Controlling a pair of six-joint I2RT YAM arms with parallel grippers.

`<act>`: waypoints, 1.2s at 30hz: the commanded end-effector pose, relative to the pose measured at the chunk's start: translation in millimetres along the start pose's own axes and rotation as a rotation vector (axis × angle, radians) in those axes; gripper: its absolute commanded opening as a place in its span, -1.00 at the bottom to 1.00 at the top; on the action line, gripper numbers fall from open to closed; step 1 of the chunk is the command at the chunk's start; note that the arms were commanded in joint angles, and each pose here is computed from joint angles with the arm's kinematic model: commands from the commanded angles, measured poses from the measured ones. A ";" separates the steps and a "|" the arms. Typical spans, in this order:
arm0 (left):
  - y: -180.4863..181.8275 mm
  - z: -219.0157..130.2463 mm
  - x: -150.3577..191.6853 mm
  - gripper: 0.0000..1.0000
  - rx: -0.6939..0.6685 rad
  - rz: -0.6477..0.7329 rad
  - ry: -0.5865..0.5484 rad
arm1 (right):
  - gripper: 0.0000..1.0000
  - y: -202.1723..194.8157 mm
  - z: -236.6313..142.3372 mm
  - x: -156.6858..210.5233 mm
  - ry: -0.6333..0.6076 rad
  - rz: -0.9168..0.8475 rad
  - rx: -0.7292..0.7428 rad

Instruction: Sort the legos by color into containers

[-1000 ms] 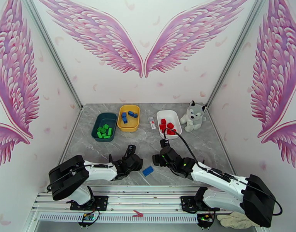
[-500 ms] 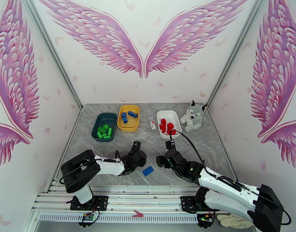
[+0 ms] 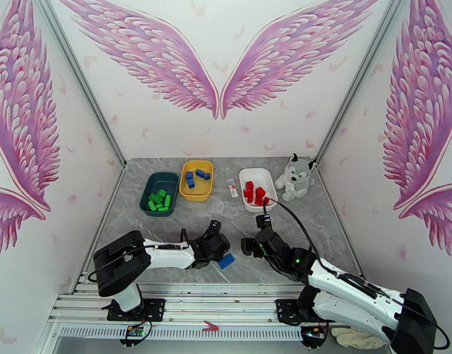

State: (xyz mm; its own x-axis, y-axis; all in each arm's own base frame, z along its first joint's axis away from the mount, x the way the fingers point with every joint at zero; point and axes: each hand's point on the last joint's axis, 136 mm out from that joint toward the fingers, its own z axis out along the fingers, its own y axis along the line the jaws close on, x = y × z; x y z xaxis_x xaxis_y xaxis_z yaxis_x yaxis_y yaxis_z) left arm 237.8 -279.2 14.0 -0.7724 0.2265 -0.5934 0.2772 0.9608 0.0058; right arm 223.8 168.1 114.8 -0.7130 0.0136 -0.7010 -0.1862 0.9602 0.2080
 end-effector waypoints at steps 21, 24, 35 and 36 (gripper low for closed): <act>41.4 -30.4 -13.8 -0.30 -0.047 -0.018 -0.026 | 0.70 50.4 20.0 14.9 0.078 -0.021 -0.178; 51.9 -36.0 -44.2 -0.29 -0.010 -0.068 -0.075 | 0.69 71.3 29.8 23.5 0.113 -0.048 -0.221; 130.7 -18.0 -181.2 -0.28 -0.093 -0.256 -0.239 | 0.65 115.9 49.8 28.5 0.178 -0.050 -0.324; 132.4 -15.2 -192.4 -0.28 -0.088 -0.262 -0.248 | 0.65 115.8 49.2 27.9 0.178 -0.049 -0.323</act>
State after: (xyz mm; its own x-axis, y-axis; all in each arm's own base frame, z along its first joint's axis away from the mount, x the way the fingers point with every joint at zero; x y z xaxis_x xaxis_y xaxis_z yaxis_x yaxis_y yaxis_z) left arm 386.8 -182.0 120.8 -0.6818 -0.0684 -0.7283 -0.0078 0.9962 -0.0862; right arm 212.2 276.0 68.3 -0.8056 -0.1384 -0.5761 -0.3928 0.8528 0.3443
